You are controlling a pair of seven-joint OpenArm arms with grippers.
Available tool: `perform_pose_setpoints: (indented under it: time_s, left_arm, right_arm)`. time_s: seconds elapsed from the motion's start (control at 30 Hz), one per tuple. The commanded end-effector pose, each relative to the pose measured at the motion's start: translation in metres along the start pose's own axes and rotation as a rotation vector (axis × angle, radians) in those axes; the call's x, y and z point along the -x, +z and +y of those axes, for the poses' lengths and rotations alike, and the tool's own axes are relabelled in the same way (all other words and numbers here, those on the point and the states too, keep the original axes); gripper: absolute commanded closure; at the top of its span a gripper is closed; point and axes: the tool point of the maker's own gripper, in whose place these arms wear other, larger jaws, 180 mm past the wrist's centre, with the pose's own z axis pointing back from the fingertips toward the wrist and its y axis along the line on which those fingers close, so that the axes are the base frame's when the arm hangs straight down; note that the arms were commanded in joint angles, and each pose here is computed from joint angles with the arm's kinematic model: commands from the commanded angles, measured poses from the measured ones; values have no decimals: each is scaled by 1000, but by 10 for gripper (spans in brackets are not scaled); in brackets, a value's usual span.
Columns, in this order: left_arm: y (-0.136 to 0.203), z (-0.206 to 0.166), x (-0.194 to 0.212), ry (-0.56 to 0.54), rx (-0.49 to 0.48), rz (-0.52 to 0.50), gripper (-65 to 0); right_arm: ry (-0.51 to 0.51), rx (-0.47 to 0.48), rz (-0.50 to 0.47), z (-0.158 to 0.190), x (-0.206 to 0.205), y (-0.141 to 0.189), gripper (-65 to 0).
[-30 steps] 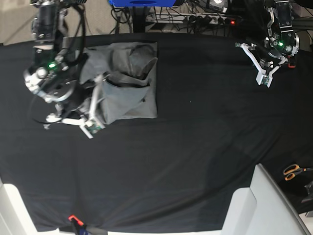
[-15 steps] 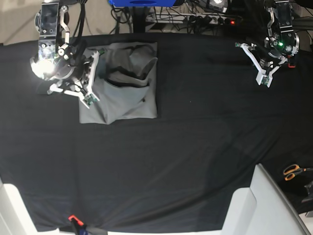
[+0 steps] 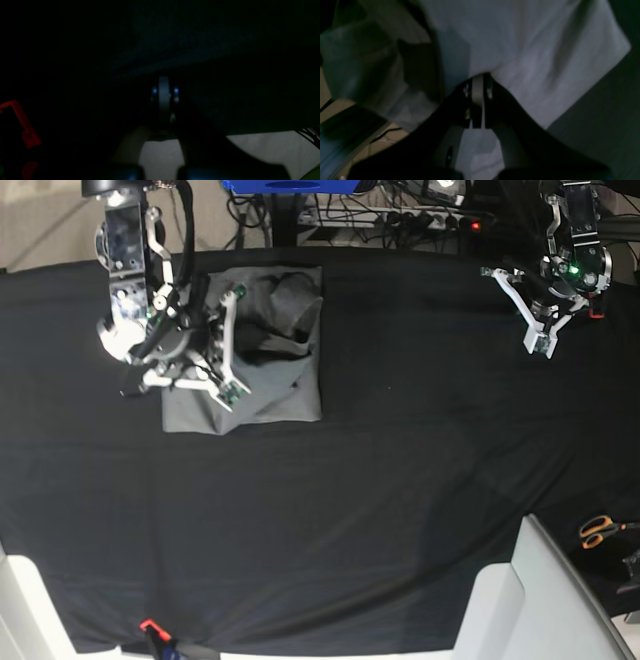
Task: Fold the T-shirt properly
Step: 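Tuck the shirt's loose edge under with the right gripper, then withdraw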
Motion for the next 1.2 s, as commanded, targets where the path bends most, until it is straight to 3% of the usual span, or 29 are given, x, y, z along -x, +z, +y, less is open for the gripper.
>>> perform_pose_setpoints:
  time_s: [0.0,0.33,0.43,0.63,0.8,0.93,1.07,1.17]
  left_arm:
    - [1,4,7,-6,-13,28,0]
    - [1,3,6,-4,-11,26,0]
    - [1,3,6,-3,-10,24,0]
    - [1,2,5,-3,-9,23,0]
    - [1,2,4,-4,-10,20,0]
    - [1,2,5,-4,-8,23,0]
    - [1,2,4,-5,-9,20,0]
    - [1,-1,3,-1,-3,15,0]
  right_arm:
    - [5,17,-57,-8,-20,4,-6]
    - [61,26,-124,-13,-72,8,-6]
    - [83,-29,-154,-2,-89,3,-6]
    - [35,-142,-201,0,-114,-11,-6]
    - [54,-92,-231,-18,-126,2,-5]
    - [-1,31,-87,-48,-75,17,-5]
    - [-15,12,-65,-21,-25,24,-5]
    - [-101,17,-44,-16,8,29,-5]
